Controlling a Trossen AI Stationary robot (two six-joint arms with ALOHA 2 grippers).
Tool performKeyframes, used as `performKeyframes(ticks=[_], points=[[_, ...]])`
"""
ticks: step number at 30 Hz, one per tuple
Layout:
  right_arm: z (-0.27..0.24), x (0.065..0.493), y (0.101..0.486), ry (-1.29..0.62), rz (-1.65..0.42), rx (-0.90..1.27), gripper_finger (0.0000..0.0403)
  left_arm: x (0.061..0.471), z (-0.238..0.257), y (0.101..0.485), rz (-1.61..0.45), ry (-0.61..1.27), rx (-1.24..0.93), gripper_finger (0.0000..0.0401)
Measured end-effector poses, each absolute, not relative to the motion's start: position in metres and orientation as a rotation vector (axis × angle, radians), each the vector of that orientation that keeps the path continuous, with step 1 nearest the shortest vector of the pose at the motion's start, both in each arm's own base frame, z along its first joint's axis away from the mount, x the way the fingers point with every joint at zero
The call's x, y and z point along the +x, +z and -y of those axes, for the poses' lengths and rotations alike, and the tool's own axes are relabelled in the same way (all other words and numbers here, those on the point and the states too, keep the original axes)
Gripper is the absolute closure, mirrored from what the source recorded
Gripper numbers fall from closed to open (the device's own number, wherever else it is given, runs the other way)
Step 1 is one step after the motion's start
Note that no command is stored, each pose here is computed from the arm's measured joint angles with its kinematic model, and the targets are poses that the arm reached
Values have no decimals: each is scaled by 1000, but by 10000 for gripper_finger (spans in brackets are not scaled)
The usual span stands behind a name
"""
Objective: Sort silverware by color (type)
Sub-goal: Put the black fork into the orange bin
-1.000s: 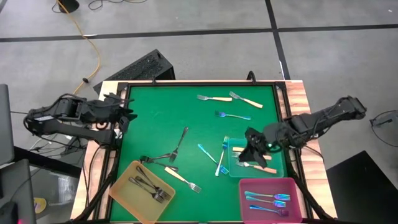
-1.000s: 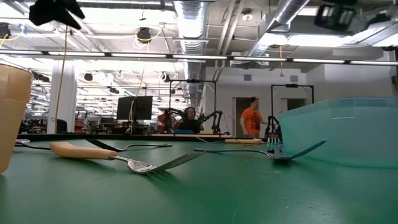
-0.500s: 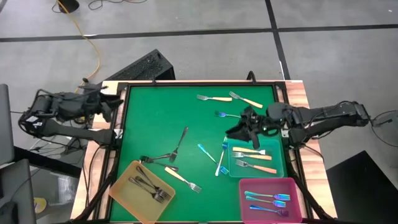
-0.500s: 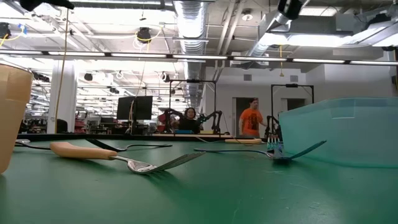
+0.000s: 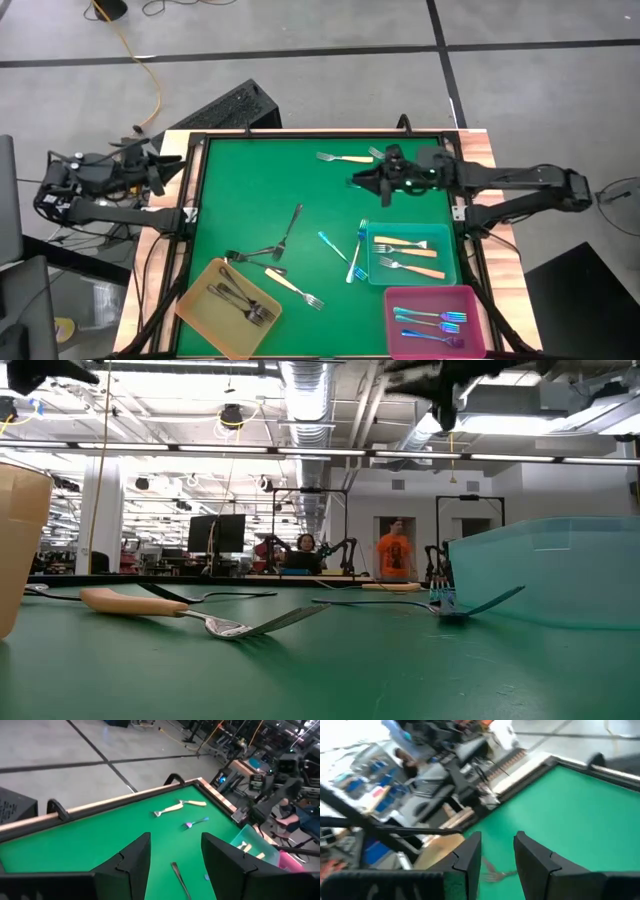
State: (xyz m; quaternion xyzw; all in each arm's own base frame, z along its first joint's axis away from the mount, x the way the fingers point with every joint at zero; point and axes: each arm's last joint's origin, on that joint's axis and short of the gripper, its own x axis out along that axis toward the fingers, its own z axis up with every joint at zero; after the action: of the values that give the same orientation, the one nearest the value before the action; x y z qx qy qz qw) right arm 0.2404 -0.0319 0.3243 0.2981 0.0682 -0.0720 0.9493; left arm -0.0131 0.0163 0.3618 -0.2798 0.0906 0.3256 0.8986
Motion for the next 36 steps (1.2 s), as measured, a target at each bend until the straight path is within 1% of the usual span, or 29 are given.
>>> performKeyframes(ticks=[4, 7, 12, 16, 19, 26, 31, 36], points=[[42, 254, 305, -218, -263, 632, 266, -9, -16, 352, -212, 671, -597, 243], [46, 269, 300, -248, -384, 632, 266, -5, -15, 347, -238, 661, -597, 243], [41, 304, 301, -221, -585, 498, 266, -3, -14, 343, -268, 627, -595, 243], [33, 339, 304, -159, -685, 367, 266, -3, -13, 338, -275, 599, -606, 243], [28, 368, 306, -95, -708, 253, 266, -4, -13, 333, -271, 590, -611, 243], [10, 429, 307, 171, -713, -2, 266, -10, -14, 331, -241, 584, -626, 243], [11, 461, 294, 287, -733, -129, 266, -10, -14, 331, -241, 588, -625, 243], [13, 484, 270, 361, -774, -221, 266, -10, -14, 331, -229, 615, -617, 243]])
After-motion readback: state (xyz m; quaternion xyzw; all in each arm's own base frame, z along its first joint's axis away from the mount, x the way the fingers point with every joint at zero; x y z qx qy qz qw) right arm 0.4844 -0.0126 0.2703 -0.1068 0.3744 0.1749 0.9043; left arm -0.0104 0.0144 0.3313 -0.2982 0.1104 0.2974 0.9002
